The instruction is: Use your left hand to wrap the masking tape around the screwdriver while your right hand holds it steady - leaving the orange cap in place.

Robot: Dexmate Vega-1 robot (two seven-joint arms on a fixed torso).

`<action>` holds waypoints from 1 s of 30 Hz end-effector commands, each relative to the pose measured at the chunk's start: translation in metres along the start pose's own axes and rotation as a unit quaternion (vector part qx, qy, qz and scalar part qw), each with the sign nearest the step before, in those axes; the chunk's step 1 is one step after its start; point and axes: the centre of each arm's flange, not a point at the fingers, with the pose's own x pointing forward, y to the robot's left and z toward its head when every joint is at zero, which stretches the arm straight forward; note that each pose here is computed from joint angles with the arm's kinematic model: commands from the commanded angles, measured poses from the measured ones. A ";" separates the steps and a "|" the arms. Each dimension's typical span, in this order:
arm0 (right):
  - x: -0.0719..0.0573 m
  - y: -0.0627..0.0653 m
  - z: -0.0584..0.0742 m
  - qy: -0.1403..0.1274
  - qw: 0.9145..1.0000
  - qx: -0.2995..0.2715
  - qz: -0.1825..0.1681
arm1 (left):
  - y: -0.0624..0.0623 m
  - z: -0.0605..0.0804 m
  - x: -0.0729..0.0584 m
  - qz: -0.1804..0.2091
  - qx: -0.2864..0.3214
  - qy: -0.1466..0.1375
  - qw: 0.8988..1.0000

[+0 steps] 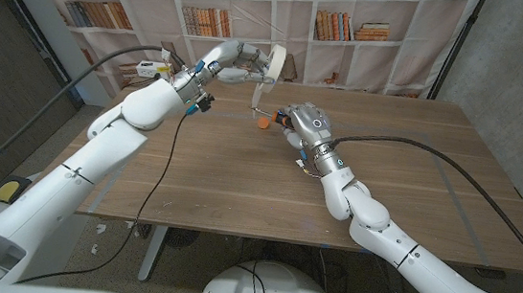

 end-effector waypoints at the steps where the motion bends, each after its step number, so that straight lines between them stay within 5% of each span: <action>1: 0.018 -0.001 -0.003 0.005 1.000 0.020 -0.024 | -0.009 -0.007 -0.006 0.019 -0.036 -0.014 0.999; 17: 0.030 0.005 -0.006 0.003 0.999 0.034 -0.025 | -0.025 -0.019 0.013 0.017 -0.074 -0.031 0.997; 30: 0.035 0.014 -0.024 0.015 1.000 0.018 -0.010 | -0.024 -0.004 0.024 0.011 -0.053 -0.038 0.998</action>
